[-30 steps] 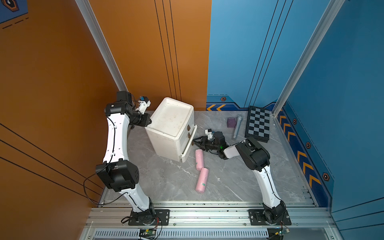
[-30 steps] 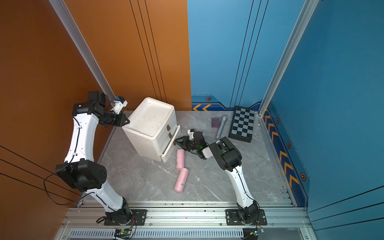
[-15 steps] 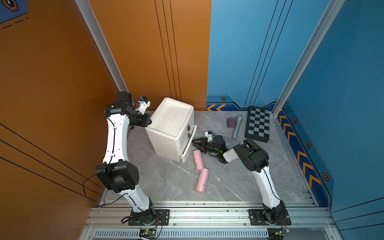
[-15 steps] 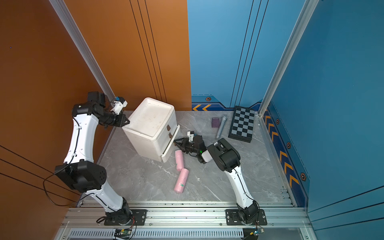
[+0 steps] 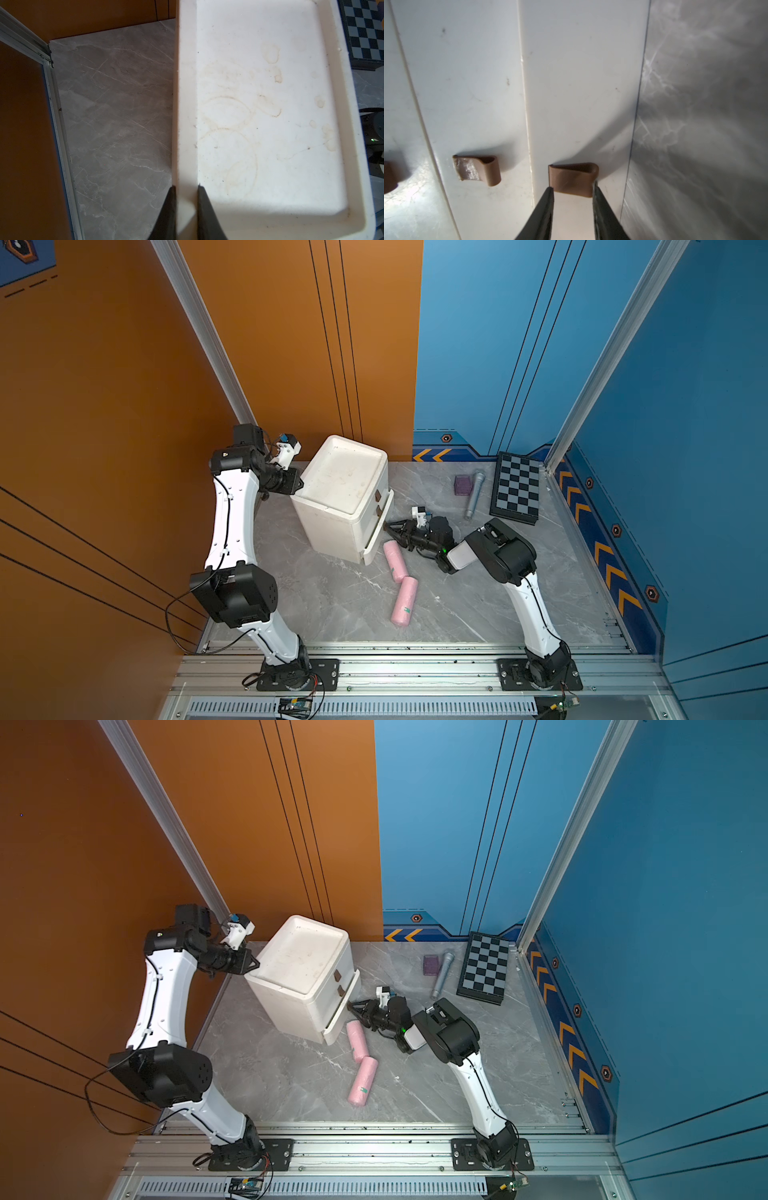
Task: Sort the rolls of trash bags by color and place them into the drawer
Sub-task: Open the drawer in the storage box.
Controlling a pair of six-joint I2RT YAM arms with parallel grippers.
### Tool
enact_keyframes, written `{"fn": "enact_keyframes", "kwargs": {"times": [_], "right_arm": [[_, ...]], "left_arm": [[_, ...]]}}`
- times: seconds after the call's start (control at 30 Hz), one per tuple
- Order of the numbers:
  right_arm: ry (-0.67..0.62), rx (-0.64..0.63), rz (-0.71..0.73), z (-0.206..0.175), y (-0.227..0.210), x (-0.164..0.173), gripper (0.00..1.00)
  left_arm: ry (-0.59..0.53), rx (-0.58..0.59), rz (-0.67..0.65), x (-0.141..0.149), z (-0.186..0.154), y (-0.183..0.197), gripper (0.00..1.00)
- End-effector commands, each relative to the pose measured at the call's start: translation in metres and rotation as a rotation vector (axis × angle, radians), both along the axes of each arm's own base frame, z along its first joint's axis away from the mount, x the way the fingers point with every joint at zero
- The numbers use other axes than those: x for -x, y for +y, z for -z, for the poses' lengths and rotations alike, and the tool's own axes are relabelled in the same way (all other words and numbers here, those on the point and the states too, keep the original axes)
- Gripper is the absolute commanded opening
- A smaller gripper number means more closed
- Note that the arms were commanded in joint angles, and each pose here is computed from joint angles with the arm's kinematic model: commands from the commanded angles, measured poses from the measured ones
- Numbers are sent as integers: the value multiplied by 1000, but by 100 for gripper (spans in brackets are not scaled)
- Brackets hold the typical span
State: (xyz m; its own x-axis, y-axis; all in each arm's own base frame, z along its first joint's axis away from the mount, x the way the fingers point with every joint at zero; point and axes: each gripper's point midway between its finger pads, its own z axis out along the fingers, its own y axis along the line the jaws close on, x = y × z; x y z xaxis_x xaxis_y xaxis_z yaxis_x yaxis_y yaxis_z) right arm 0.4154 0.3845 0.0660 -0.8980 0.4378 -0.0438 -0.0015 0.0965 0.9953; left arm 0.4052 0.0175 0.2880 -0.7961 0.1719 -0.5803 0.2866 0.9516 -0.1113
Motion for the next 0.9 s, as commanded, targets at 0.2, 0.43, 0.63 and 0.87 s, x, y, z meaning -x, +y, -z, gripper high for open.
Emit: {"fn": "enact_keyframes", "kwargs": {"times": [0.2, 0.43, 0.63, 0.87], "right_arm": [[5, -22, 35, 11, -1, -7, 35], [30, 56, 36, 26, -8, -3, 36], [44, 37, 32, 26, 1, -5, 36], [-1, -19, 25, 5, 12, -11, 38]], "left_arm": [[135, 100, 73, 36, 11, -33, 0], [137, 93, 73, 38, 12, -33, 0], [138, 92, 74, 37, 12, -34, 0], [139, 91, 75, 38, 12, -34, 0]]}}
